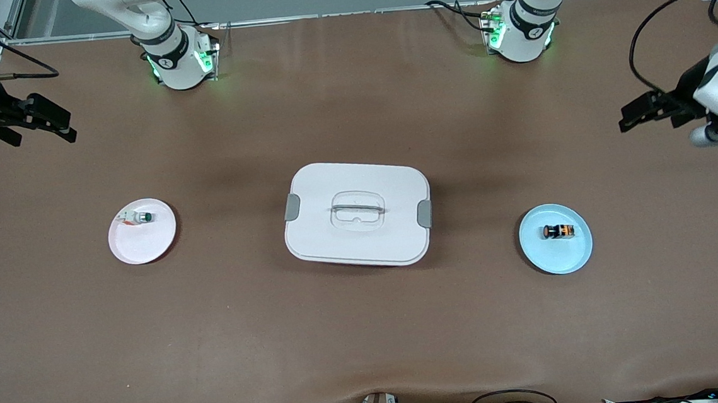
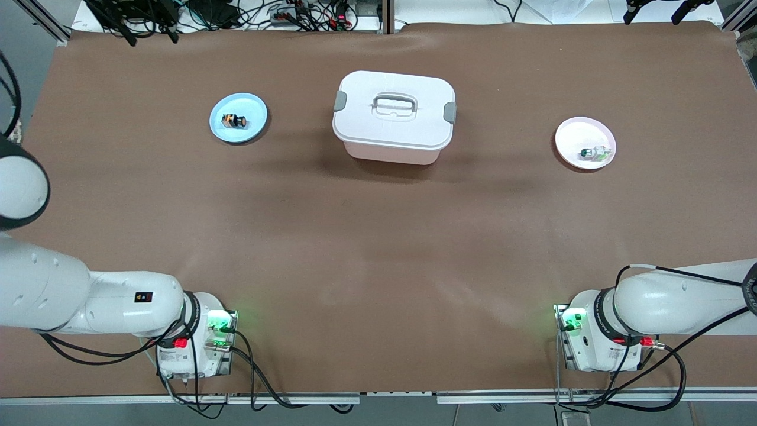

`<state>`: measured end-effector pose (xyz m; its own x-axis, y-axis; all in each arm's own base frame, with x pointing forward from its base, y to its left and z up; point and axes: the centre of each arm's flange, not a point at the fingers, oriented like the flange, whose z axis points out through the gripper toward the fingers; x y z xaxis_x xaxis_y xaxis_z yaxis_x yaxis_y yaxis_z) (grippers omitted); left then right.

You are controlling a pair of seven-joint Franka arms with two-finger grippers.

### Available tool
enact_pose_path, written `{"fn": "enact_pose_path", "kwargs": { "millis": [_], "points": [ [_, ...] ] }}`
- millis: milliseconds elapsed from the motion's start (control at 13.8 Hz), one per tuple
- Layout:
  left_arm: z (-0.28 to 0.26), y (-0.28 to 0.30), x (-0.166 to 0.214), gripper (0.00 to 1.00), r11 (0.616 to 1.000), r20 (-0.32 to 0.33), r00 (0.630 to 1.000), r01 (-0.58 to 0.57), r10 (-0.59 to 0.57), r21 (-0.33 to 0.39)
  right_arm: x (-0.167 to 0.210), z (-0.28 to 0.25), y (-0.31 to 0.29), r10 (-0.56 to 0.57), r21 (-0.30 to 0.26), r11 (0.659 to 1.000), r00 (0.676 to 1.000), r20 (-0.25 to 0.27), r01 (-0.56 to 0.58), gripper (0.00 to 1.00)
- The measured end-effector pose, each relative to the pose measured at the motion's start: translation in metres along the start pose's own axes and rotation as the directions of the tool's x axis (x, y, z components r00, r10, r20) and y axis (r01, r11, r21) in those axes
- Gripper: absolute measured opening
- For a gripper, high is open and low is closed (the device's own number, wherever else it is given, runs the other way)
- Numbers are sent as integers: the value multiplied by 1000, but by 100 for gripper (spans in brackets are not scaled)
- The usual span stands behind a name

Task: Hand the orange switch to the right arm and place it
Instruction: 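Move the left gripper toward the black-orange switch on the blue plate, then lower the left gripper and grasp the black-orange switch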

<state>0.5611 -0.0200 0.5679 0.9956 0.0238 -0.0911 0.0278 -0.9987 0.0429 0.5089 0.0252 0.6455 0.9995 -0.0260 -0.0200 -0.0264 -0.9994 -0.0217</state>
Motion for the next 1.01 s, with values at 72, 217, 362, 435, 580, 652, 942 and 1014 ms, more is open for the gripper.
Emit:
{"fn": "enact_pose_path", "kwargs": {
  "millis": [72,217,362,435,580,652,942,1014],
  "points": [
    [11,0,9,100,1000,1,1000,1,-1,-1,0,0,0,0,0,1000,1000,0,0,100],
    [30,-1,23,100,1000,7,1000,2,-2,-2,0,0,1,1,0,1000,1000,0,-1,100],
    [47,-2,35,100,1000,-2,1000,1,-1,-3,0,0,1,2,0,1000,1000,1,-2,100],
    [59,-2,41,100,1000,-16,1000,0,0,-4,0,0,1,2,0,1000,1000,1,-2,100],
    [89,-4,49,100,1000,-41,999,2,-2,-5,0,0,5,10,0,1000,1000,1,-10,100],
    [104,-5,51,100,1000,-44,999,4,-4,-5,1,0,8,15,0,1000,1000,1,-15,100],
    [169,-10,68,100,999,-24,999,-25,25,21,1,1,10,18,0,1000,1000,2,-18,100],
    [187,-9,74,100,999,-16,999,-30,30,22,1,1,10,18,0,1000,1000,2,-18,100]
  ]
}}
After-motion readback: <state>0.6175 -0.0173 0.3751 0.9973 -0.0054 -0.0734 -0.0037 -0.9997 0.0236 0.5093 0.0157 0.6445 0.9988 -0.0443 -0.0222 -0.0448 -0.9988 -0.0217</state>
